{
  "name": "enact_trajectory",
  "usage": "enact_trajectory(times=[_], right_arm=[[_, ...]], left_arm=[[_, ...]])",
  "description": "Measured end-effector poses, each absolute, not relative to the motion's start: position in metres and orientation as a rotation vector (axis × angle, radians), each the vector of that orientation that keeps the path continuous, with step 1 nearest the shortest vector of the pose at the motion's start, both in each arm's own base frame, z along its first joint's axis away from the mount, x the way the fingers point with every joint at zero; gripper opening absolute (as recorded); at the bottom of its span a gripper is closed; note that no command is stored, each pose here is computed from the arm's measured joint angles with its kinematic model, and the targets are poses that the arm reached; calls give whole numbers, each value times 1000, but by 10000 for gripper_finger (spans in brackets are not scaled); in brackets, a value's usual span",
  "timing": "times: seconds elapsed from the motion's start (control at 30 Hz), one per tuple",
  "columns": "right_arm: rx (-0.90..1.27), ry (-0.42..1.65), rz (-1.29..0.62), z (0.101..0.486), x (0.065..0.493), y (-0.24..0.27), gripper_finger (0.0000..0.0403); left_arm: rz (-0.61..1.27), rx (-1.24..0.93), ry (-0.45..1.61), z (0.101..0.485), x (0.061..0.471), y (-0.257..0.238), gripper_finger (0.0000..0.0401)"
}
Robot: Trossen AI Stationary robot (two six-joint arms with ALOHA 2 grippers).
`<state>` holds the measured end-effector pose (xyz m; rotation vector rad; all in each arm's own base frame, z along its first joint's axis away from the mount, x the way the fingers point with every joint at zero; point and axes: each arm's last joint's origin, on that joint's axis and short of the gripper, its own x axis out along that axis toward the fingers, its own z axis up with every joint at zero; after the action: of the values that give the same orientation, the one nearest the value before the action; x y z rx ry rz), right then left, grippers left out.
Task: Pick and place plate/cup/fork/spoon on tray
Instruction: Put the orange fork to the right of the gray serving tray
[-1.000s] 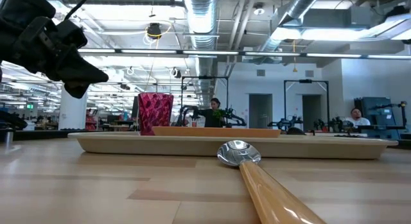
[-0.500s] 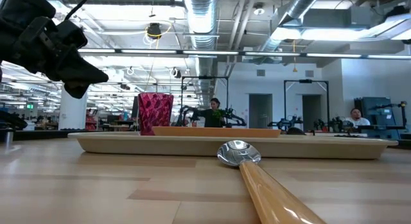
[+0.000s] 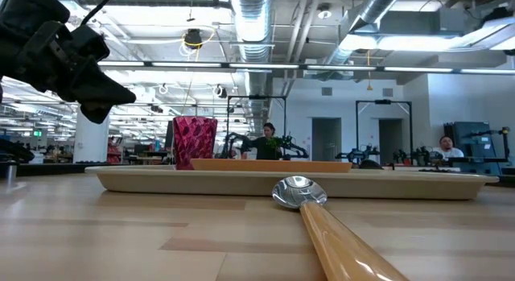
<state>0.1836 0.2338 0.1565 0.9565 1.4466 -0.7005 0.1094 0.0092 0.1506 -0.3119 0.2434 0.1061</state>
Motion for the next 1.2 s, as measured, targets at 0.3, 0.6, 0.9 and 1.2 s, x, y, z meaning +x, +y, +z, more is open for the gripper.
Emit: enact_trajectory(times=[0.3,0.6,0.9,1.2], right_arm=[[1112,1290,-682,191,209,199,32],[1166,1157,-826,217,252,109,34],[1092,1145,-943,204,277,-6,32],[1114,1258,-1037,176,276,-64,31]], left_arm=[[114,-300,244,150,109,9,0],[124,-253,247,150,109,10,0],[121,-224,249,150,109,10,0],[115,-228,249,150,109,10,0]])
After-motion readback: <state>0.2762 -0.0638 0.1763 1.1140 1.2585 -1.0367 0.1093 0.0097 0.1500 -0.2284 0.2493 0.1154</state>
